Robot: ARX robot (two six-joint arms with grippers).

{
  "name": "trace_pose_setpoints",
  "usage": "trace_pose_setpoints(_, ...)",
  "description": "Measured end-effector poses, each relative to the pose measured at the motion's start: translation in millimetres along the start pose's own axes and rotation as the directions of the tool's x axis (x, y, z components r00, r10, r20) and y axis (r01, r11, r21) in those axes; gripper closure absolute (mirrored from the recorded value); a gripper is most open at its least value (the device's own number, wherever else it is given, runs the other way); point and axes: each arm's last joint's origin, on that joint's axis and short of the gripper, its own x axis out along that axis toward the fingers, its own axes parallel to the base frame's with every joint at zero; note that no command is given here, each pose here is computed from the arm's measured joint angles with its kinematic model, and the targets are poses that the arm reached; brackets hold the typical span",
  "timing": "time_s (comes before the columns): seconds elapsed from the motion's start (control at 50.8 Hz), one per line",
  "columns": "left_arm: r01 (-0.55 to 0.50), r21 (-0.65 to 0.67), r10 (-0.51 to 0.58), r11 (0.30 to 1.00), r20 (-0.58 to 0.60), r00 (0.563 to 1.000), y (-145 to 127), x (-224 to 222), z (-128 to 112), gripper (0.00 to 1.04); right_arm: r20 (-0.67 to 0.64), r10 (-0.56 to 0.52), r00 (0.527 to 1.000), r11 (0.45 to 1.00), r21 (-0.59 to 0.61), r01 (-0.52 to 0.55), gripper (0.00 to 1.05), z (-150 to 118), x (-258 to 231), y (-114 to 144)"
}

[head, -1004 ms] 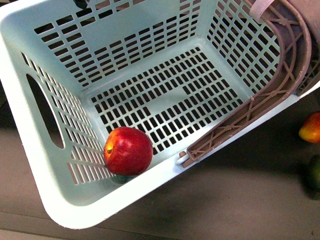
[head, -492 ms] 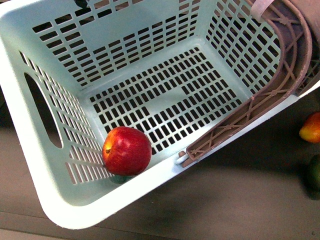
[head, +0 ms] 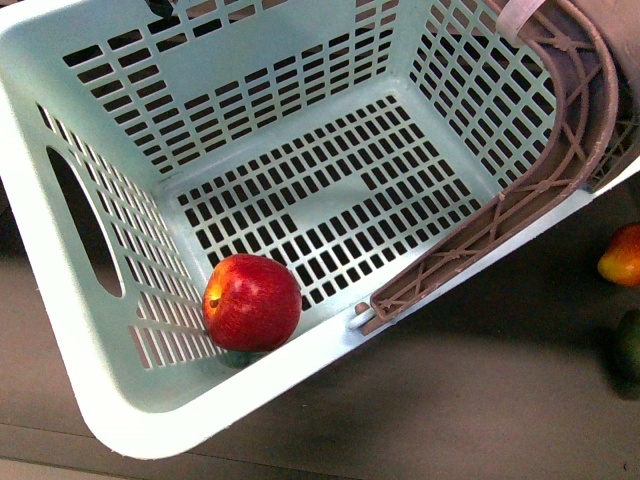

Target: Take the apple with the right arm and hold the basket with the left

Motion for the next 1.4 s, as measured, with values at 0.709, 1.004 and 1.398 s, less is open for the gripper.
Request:
trace_pose_setpoints(0.709,0.0,0.0,0.0,1.0,0.0,1.0,0,0,0,0.86,0.0,0.0,1.0,1.0,0.001,0.0,0.09,0,0,0)
trace_pose_setpoints(1.004,0.096,-0.219,0.009,0.971,0.433,0.901,4,-7,24,0.86,0.0,0.0,1.0,1.0,0.001,0.0,0.09,0,0,0)
trace_pose_setpoints(1.398,0.026,-0.372,0.179,0.928,0.504,0.845,63,-6,75,0.86,0.0,0.0,1.0,1.0,0.001,0.0,0.09,0,0,0)
